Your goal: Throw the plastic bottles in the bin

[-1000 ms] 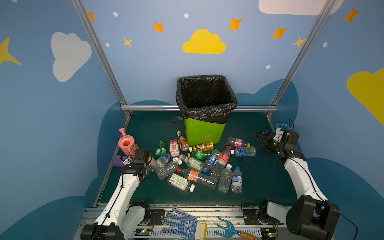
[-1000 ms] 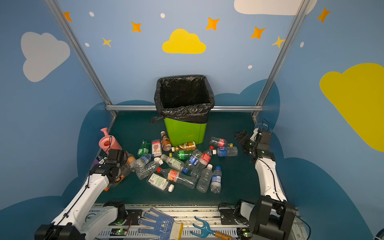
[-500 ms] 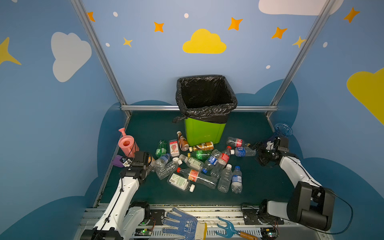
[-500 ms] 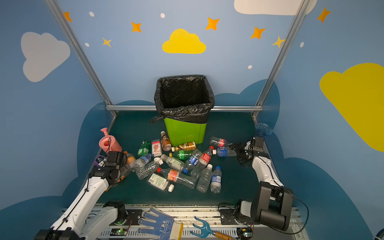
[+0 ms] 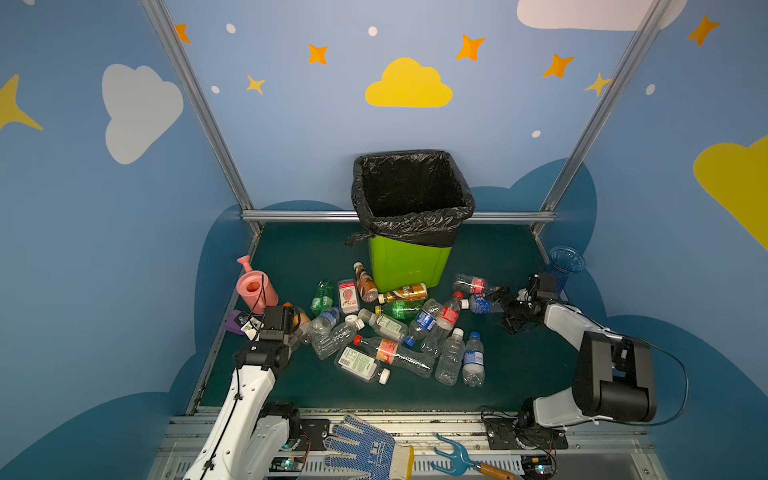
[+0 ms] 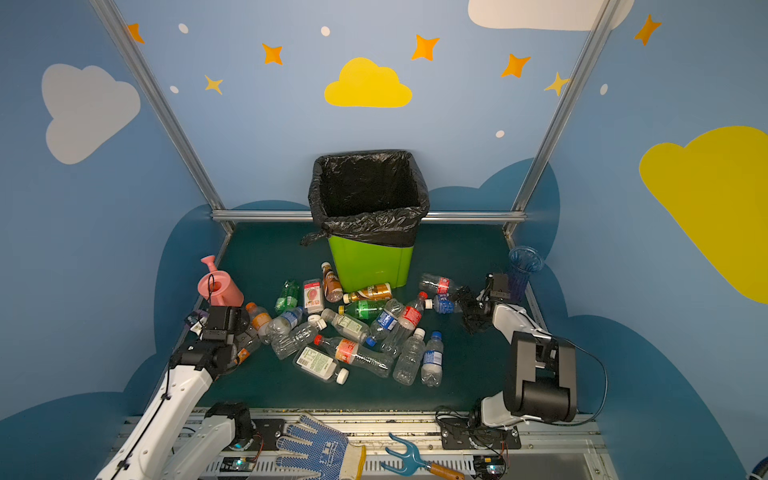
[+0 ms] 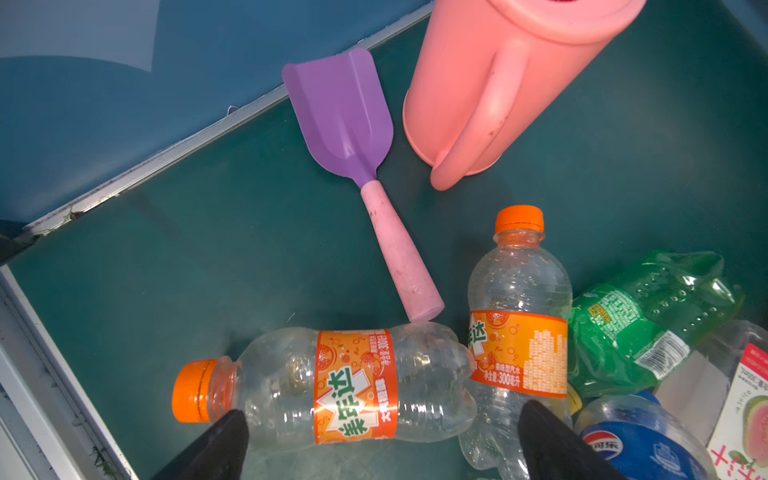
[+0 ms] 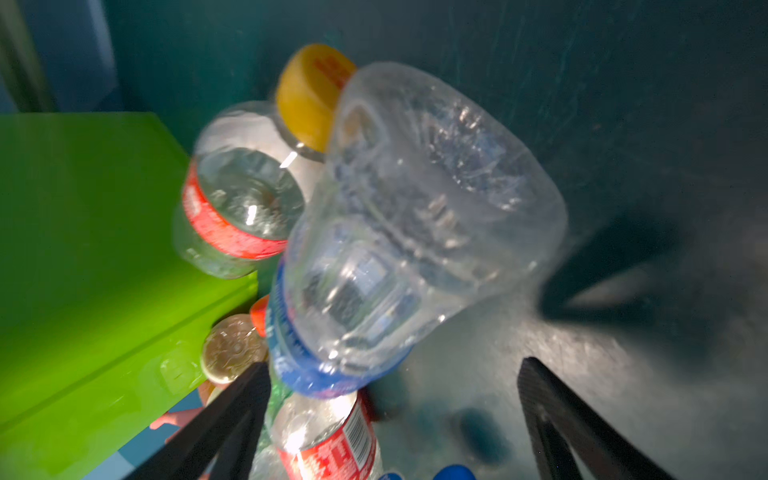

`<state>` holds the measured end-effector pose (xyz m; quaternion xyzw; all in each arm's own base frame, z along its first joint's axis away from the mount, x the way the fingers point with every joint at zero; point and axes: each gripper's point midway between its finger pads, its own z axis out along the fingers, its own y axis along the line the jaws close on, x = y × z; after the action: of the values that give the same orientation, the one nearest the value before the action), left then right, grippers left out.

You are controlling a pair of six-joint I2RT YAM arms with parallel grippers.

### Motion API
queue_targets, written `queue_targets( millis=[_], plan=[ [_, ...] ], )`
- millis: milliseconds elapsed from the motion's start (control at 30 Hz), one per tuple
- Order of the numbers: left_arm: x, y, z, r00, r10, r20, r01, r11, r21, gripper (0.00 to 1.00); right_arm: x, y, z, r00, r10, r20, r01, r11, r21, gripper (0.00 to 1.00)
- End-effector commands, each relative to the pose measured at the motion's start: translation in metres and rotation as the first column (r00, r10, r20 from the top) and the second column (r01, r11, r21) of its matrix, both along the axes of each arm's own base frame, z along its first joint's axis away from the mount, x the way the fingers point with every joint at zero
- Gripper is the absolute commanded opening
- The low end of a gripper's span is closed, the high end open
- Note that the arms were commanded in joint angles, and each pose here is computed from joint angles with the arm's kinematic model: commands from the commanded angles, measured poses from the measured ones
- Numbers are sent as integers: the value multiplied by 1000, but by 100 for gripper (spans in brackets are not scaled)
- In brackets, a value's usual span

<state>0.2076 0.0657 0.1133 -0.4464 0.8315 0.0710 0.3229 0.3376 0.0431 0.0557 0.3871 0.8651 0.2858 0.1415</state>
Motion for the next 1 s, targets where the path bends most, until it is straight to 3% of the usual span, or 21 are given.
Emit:
queue_targets(
  millis=[0,400,967],
  plan=[
    [0,3,3,1000,-6,2,6,1000,27,100,11,-3,-1,1000,-16,1,16,999,-34,92],
    [2,3,10,999,-37,36,36,998,44,100,6,-16,-24,997,3,-80,-13,992,-124,92],
    [19,-6,34,976,-130,172,118,990,76,100,18,-12,-29,995,-43,-91,33,993,-113,92]
  ],
)
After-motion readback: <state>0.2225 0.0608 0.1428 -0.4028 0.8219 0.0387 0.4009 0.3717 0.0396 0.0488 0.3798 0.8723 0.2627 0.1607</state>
